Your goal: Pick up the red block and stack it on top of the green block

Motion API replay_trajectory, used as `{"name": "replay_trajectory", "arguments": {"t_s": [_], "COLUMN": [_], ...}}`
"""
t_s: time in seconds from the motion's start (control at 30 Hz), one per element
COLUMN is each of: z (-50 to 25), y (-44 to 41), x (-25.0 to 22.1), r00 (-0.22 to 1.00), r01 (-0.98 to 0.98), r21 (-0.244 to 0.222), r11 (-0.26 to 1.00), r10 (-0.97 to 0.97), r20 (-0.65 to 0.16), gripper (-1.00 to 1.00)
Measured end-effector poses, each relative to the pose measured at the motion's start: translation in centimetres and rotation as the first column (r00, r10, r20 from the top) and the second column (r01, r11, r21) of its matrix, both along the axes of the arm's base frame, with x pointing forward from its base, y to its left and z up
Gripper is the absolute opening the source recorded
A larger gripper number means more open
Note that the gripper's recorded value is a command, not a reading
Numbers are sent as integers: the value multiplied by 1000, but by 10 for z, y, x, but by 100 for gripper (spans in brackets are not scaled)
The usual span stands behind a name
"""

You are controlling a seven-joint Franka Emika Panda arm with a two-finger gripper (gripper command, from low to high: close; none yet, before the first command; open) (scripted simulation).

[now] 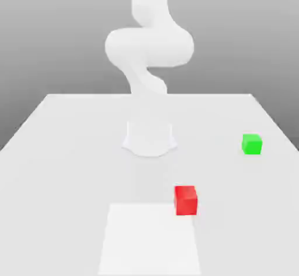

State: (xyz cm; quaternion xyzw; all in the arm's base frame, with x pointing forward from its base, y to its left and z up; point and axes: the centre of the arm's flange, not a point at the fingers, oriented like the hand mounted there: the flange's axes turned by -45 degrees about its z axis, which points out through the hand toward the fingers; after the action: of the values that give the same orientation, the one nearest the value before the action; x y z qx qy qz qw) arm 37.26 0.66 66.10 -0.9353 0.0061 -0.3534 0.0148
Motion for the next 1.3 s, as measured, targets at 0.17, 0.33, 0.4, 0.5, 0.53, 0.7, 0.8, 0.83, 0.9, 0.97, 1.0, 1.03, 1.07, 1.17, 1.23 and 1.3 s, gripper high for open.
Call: {"name": "replay_trajectory", "arguments": {"t_s": [0.17, 0.33, 0.4, 0.5, 0.53, 0.7, 0.8, 0.83, 0.9, 0.97, 1.0, 1.03, 1.07, 1.17, 1.23, 1.3], "z": [-124, -250, -300, -377, -402, -488, -513, -513, -513, -513, -517, -515, -510, -488, -472, -457], "y": [24, 51, 61, 72, 75, 81, 81, 81, 81, 81, 81, 81, 81, 82, 82, 82], "x": [37, 33, 20, -13, -25, -51, -54, -54, -54, -54, -55, -55, -54, -53, -53, -55], "r00": [982, 929, 896, 831, 808, 753, 750, 750, 750, 750, 750, 750, 750, 751, 750, 750], "r01": [-20, -34, -39, -50, -54, -64, -64, -64, -64, -64, -64, -65, -65, -68, -66, -68], "r21": [33, 36, 28, 5, -4, -23, -22, -22, -22, -22, -22, -23, -23, -24, -24, -24], "r11": [999, 999, 999, 999, 999, 998, 998, 998, 998, 998, 998, 998, 998, 997, 998, 997], "r10": [25, 44, 48, 44, 41, 33, 33, 33, 34, 33, 33, 34, 34, 35, 34, 35], "r20": [-186, -368, -442, -555, -588, -658, -661, -661, -661, -660, -660, -660, -660, -660, -660, -660], "gripper": [0, 0, 0, 0, 0, 0, -100, -100, -100, -100, -100, -100, -100, -100, -100, -100]}}
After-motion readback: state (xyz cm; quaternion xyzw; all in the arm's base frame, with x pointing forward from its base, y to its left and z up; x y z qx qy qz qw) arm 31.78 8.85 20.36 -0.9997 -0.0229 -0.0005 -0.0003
